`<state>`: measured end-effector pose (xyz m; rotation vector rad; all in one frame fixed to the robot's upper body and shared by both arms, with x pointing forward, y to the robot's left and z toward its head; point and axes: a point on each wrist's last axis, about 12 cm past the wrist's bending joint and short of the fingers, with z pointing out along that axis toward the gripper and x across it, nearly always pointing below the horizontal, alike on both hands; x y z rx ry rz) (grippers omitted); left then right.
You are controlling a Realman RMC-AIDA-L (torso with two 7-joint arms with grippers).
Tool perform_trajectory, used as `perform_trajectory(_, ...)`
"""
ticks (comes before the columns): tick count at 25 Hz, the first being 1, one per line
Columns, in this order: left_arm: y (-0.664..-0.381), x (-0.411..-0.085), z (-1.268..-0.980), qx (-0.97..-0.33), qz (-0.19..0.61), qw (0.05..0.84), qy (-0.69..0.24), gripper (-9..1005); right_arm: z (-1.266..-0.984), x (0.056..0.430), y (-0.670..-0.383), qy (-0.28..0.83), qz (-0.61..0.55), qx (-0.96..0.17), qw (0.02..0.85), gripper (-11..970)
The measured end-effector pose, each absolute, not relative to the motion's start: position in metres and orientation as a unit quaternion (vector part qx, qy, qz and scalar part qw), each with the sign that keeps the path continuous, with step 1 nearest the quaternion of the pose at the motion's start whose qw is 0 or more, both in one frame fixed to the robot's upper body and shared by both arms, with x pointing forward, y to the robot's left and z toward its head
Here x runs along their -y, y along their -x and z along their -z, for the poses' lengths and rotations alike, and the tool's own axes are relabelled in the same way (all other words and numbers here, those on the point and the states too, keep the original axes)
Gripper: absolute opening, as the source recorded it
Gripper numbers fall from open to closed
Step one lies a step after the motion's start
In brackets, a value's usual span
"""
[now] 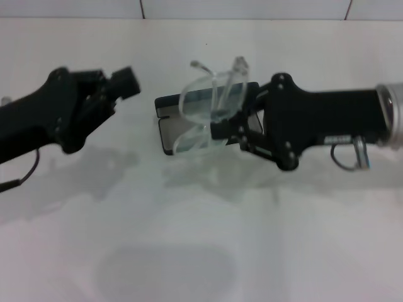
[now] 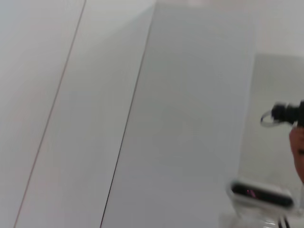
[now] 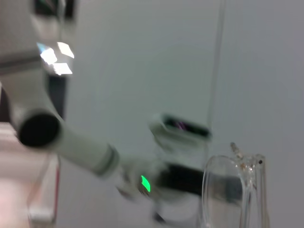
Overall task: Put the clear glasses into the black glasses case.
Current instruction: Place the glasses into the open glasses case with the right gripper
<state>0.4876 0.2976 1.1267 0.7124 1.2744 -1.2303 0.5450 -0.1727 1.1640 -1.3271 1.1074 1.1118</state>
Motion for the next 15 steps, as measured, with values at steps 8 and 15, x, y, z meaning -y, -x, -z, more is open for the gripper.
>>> perform_trajectory(8,-0.462,-0.315,-1.108,-0.618,0.497,0.502,-0.345,45,-1.216,0.164,-0.589,0.606,-0.336,-0.614,0.380,70)
perform_trajectory(15,-0.447,-0.308,-1.094,-0.642,0.479,0.460,-0.382,45,-1.252,0.132,-0.612,0.666,-0.213,-0.668,0.254,73)
